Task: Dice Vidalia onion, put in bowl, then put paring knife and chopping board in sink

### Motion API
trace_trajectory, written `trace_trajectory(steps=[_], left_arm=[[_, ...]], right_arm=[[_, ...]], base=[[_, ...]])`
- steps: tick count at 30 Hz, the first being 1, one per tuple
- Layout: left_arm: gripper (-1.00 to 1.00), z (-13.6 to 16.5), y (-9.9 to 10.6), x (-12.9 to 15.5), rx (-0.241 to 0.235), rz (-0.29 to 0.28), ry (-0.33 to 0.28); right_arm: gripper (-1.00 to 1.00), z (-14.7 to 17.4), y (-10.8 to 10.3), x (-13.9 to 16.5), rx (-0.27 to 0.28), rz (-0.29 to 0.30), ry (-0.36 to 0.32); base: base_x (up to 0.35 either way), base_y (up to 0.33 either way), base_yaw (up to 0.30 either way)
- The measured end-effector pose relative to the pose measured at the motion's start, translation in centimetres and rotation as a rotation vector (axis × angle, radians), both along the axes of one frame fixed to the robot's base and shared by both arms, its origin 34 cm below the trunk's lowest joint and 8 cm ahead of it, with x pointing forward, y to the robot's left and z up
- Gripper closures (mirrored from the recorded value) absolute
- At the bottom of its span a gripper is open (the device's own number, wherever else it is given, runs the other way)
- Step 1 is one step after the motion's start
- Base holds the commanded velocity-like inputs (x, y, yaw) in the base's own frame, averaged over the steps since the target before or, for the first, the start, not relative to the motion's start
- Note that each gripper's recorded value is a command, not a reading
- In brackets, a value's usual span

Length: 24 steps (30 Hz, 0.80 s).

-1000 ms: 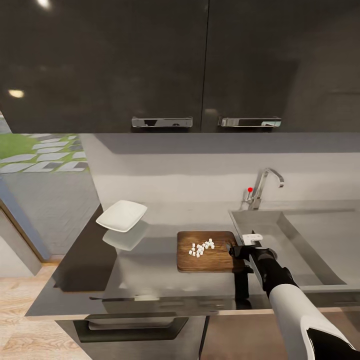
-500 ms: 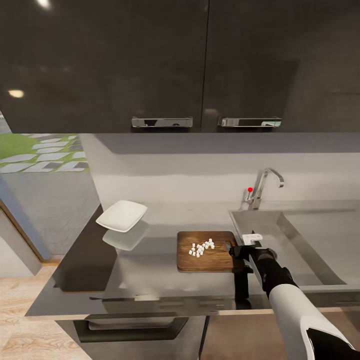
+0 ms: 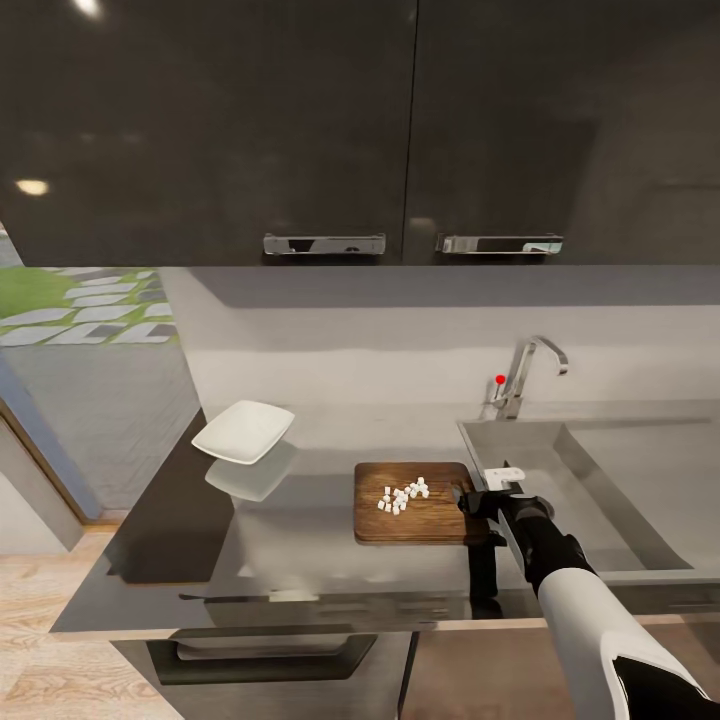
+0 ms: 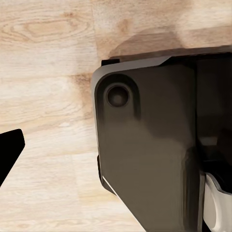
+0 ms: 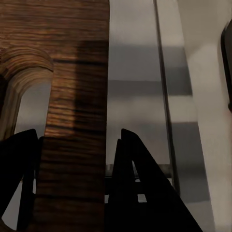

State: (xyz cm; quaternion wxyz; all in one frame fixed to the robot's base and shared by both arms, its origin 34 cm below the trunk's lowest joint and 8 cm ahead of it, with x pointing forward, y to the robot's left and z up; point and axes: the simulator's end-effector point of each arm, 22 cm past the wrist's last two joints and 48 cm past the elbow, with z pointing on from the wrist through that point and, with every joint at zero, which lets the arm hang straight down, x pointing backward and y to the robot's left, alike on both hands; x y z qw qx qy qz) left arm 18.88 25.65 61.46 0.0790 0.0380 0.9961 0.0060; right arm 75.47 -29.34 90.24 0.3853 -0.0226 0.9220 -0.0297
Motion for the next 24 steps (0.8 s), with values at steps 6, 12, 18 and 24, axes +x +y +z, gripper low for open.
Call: trace_trajectory(steps=[6,12,18,24], left_arm=[[-1.0,0.0,0.0,0.02,0.0,0.0,-0.001],[-1.0,0.04,0.0,0.25,0.0,0.0,-0.006],[-1.0,0.11,0.0,0.6,0.0,0.0,-0.014],[-1.0,0.19,0.0,0.97,0.0,0.0,-0.024]], right_arm=[[1.0,-0.01,0.03,0.0,0.001,0.001,0.0],[1.0,-0.03,0.16,-0.14,0.003,0.002,0.002],[1.0,0.08,0.12,-0.35,-0.01,0.011,0.009],[1.0,0.67,0.12,-0.27,-0.01,0.011,0.0]], base=[[0.0,0.0,0.0],[0.0,0.0,0.0],[0.0,0.0,0.0],[0.0,0.0,0.0]])
